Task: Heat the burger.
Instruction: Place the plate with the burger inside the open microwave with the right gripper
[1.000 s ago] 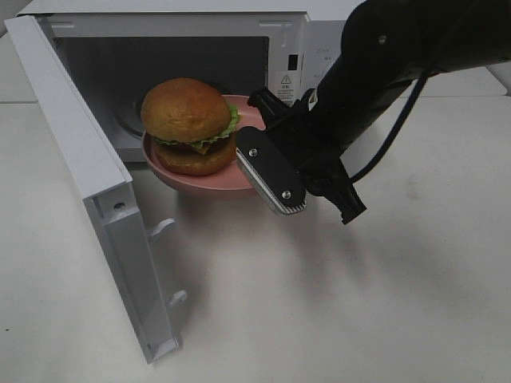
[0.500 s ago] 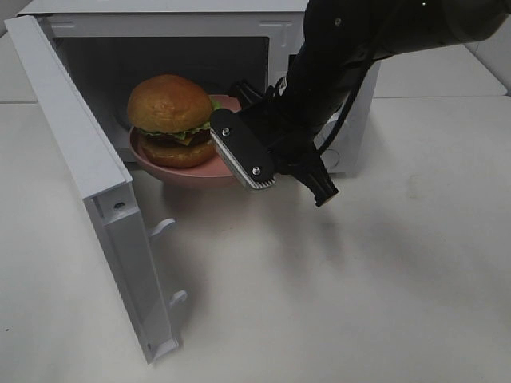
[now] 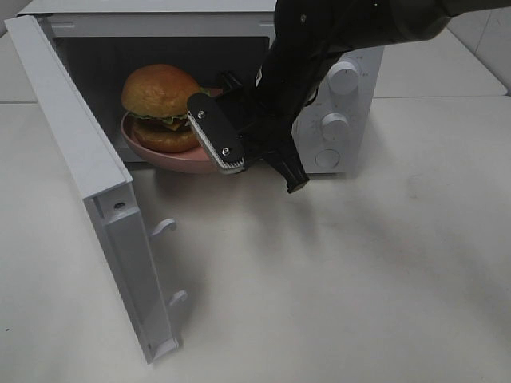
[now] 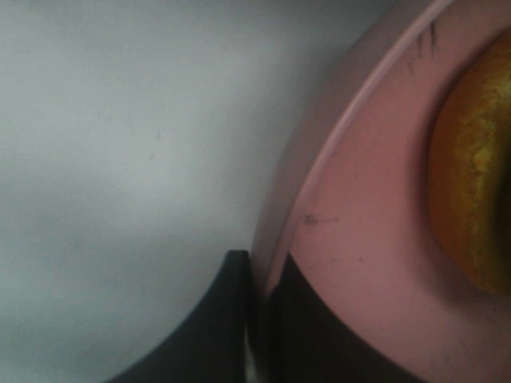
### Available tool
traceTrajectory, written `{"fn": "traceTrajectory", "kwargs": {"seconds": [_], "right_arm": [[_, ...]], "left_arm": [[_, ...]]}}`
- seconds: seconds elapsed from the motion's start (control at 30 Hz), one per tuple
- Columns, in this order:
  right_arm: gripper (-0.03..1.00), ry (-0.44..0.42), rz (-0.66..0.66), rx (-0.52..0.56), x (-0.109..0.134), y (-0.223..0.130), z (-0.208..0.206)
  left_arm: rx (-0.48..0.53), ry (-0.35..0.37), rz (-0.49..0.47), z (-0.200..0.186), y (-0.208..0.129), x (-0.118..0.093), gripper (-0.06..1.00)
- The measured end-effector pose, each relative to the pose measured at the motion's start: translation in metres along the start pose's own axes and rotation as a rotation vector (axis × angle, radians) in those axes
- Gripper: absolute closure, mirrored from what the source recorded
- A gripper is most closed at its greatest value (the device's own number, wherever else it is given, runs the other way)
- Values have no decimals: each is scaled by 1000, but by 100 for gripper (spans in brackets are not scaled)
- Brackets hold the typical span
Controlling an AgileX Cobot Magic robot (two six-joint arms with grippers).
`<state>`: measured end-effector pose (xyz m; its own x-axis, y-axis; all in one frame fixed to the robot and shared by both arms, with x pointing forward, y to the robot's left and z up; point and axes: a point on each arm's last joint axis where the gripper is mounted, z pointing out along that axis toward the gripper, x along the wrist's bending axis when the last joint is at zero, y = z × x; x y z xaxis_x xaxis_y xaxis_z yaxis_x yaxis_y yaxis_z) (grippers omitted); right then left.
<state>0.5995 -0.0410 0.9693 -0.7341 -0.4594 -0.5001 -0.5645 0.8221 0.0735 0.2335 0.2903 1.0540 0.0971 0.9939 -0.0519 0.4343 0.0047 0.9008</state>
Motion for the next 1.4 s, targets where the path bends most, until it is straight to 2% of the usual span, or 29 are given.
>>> {"fn": "traceTrajectory", "kwargs": {"seconds": [0.6,0.97,1.4], "right_arm": [[90,-48,26,14,-27,-2,24],[90,-81,90,53,-56,-5,39],[90,-74,86,60,-64,-7,65]], "left_arm": [[0,0,0,0,0,0,-1],[0,0,0,0,0,0,-1],[0,0,0,0,0,0,-1]]}}
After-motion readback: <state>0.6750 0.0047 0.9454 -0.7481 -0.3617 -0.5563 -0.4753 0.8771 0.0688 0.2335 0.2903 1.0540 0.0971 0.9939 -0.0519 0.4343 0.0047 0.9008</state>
